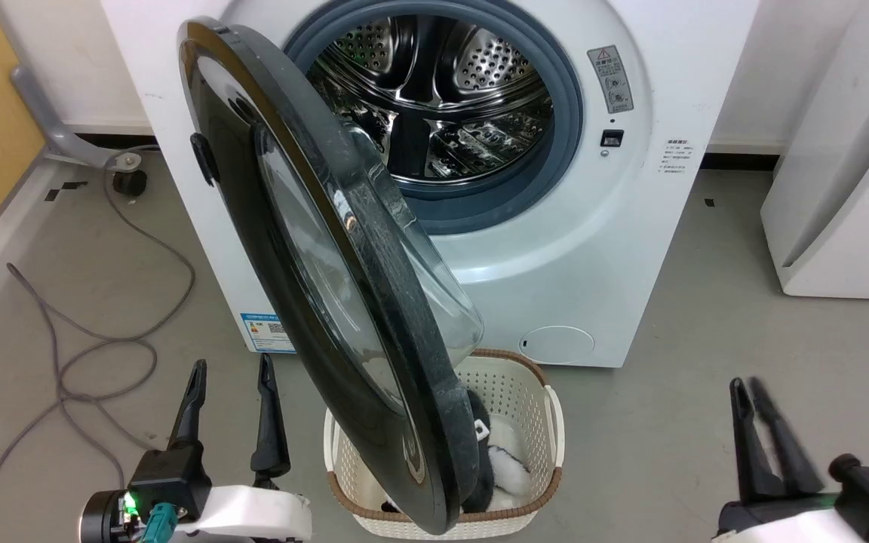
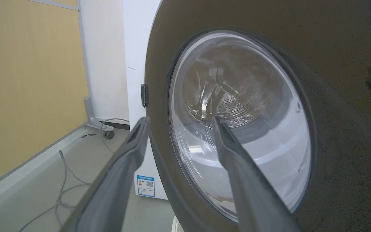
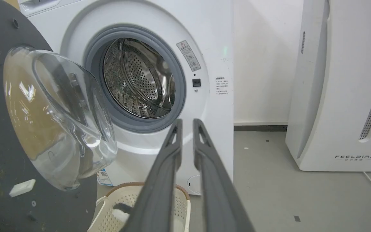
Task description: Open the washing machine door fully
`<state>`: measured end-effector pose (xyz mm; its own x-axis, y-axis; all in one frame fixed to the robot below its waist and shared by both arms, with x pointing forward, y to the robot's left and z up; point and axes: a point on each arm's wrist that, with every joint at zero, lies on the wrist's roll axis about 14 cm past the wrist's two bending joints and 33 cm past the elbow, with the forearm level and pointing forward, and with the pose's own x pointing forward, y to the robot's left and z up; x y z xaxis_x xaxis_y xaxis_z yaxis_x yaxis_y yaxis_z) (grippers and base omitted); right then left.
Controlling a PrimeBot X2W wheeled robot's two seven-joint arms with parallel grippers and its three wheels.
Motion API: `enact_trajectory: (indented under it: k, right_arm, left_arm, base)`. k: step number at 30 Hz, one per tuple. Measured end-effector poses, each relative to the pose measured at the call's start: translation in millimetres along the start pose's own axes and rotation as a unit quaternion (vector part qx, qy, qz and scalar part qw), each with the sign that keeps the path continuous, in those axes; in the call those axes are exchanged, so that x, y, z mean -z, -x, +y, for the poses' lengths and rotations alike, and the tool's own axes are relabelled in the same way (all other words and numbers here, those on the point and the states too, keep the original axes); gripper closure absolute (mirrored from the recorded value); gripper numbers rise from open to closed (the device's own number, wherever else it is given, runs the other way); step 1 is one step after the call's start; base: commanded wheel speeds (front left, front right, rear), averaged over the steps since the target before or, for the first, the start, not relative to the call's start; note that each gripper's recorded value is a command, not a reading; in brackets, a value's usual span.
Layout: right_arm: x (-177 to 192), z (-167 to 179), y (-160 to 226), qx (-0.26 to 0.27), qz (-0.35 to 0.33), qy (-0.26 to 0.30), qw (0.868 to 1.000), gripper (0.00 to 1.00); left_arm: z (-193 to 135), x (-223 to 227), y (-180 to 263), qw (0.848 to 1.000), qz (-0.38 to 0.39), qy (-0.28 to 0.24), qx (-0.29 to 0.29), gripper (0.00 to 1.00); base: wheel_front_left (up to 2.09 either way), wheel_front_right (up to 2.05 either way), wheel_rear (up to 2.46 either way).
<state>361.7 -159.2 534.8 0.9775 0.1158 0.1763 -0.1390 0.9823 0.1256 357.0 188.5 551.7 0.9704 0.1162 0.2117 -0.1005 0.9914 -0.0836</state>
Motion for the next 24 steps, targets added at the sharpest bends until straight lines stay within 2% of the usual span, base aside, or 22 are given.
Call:
enact_trajectory:
  k: [10, 11, 12, 13, 24]
  right_arm:
    - [-9.0, -1.3, -1.0, 0.0, -0.013, 0.012, 1.0, 0.0]
    - [-9.9, -1.4, -1.0, 0.0, -0.015, 0.012, 1.0, 0.0]
    - [-10.8, -1.9, -1.0, 0.001, -0.016, 0.013, 1.0, 0.0]
    - [-11.8, -2.0, -1.3, 0.001, -0.018, 0.013, 1.0, 0.0]
    - [-15.3, -2.2, -2.5, 0.001, -0.023, 0.016, 1.0, 0.0]
  left_arm:
    - [0.0, 1.5, 0.6, 1.0, 0.001, -0.016, 0.001, 0.0]
    - [0.3, 1.3, 0.7, 1.0, 0.001, -0.016, 0.001, 0.13]
    - [0.7, 1.1, 0.7, 1.0, 0.001, -0.016, 0.0, 0.6]
    - [1.7, 0.6, 0.6, 1.0, 0.0, -0.018, -0.002, 1.0]
    - [5.5, -35.1, -10.5, 0.998, -0.058, -0.025, -0.003, 1.0]
  base:
    - [0.0, 0.0, 0.0]
    - [0.0, 0.0, 0.0]
    - [0.0, 0.0, 0.0]
    - [0.0, 0.0, 0.0]
    - [0.0, 0.0, 0.0]
